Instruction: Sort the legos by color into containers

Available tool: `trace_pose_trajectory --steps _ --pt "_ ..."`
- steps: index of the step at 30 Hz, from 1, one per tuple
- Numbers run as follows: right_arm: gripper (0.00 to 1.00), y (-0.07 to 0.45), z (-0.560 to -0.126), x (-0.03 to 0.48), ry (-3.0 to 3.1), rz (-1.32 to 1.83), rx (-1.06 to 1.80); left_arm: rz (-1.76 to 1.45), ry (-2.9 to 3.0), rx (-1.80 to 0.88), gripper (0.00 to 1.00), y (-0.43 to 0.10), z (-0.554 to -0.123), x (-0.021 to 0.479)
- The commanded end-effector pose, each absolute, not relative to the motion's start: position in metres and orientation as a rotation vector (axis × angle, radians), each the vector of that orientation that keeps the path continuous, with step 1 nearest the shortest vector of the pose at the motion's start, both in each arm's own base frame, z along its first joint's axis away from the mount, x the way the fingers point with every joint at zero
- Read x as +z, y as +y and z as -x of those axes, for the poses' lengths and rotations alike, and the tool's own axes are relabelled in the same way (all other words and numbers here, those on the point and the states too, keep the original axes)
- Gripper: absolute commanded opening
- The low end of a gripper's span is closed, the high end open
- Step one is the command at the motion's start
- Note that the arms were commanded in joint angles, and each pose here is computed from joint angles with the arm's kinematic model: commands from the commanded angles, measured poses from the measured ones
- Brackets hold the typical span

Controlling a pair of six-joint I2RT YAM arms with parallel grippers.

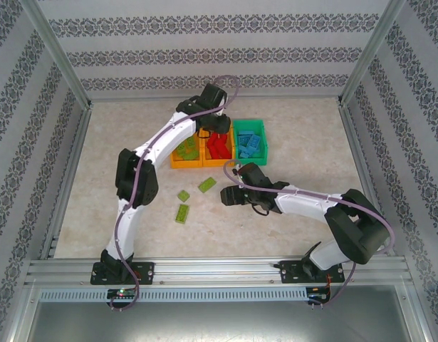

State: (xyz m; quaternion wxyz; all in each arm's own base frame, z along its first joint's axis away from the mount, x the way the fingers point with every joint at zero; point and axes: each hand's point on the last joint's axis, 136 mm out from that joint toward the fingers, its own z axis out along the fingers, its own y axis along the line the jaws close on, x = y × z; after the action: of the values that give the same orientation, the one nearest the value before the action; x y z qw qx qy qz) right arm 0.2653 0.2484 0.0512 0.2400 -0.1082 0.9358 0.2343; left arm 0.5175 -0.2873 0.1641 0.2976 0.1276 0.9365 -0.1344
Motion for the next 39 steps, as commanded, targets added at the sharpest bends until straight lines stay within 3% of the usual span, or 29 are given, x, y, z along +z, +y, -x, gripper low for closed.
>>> trace_pose_trajectory --steps 1,6,10,15,18,29,34,39 --pt "0.72 0.258 -0.267 0.064 2.517 0.288 0.711 -0.309 2.568 -0.344 0.38 -0.266 -0.528 0.147" --pt "0.72 0.258 -0.273 0.068 2.525 0.256 0.680 -0.316 2.591 -0.393 0.46 -0.267 -0.525 0.140" --pt "0.73 0.267 -0.276 0.069 2.528 0.248 0.693 -0.313 2.595 -0.404 0.60 -0.267 -0.522 0.139" --pt "0.74 0.283 -0.280 0.067 2.537 0.243 0.686 -0.282 2.595 -0.422 0.67 -0.265 -0.513 0.147" --pt "0.80 0.289 -0.287 0.062 2.566 0.169 0.657 -0.262 2.553 -0.447 0.74 -0.261 -0.505 0.163" --pt "0.83 0.325 -0.310 0.050 2.582 -0.179 0.697 -0.214 2.491 -0.160 0.94 -0.187 -0.444 0.172" --pt "0.84 0.333 -0.314 0.050 2.595 -0.200 0.681 -0.148 2.510 -0.159 0.96 -0.153 -0.409 0.159" --pt "0.84 0.317 -0.312 0.050 2.564 -0.229 0.635 -0.274 2.594 -0.257 0.93 -0.155 -0.364 0.129"
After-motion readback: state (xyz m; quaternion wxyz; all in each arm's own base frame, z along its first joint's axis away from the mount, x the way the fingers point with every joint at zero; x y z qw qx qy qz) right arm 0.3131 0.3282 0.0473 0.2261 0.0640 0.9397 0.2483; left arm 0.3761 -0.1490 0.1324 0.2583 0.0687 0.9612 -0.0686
